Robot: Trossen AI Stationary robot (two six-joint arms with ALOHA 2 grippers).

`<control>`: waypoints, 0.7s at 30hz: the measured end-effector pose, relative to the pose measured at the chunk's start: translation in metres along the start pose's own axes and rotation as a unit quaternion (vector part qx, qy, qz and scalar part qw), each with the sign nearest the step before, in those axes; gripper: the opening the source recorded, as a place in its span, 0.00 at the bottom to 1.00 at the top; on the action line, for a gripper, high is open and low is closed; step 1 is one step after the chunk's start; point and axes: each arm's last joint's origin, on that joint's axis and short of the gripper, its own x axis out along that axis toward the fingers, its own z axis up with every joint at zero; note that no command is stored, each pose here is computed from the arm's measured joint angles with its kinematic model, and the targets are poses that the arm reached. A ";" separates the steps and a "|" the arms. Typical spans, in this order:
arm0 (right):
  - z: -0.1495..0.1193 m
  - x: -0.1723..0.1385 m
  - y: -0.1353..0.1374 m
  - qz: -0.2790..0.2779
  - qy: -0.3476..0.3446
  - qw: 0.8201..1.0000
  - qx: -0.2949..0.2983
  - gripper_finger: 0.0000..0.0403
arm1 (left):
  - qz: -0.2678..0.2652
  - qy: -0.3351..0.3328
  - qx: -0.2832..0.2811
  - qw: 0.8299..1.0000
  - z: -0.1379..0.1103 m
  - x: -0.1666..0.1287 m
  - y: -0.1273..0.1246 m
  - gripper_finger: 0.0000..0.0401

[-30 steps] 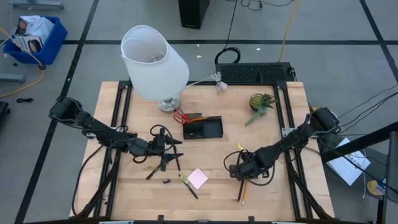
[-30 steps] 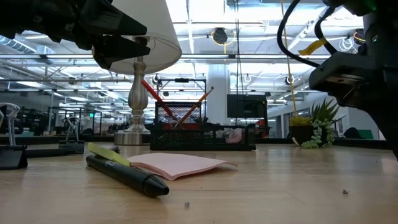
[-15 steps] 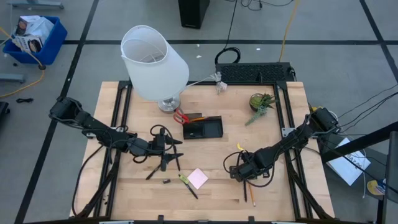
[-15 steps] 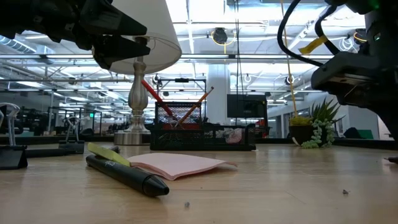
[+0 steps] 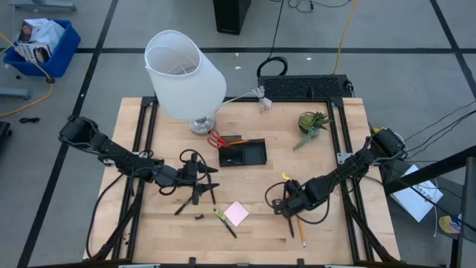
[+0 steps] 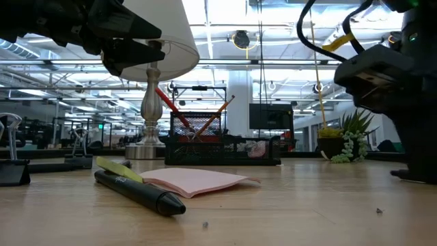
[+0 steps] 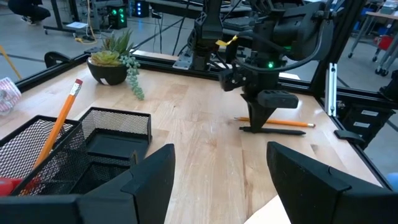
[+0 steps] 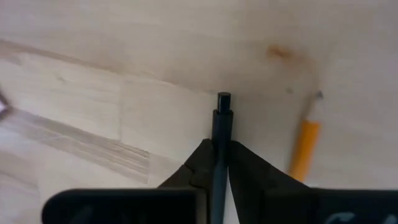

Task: Pick and place office supplies into organizer
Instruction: Put the black pen into the top left compartment of the desk organizer

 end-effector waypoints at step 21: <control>0.007 -0.011 0.026 0.149 -0.110 0.976 -0.112 0.07 | 0.000 0.000 0.000 1.000 0.000 0.000 0.000 0.64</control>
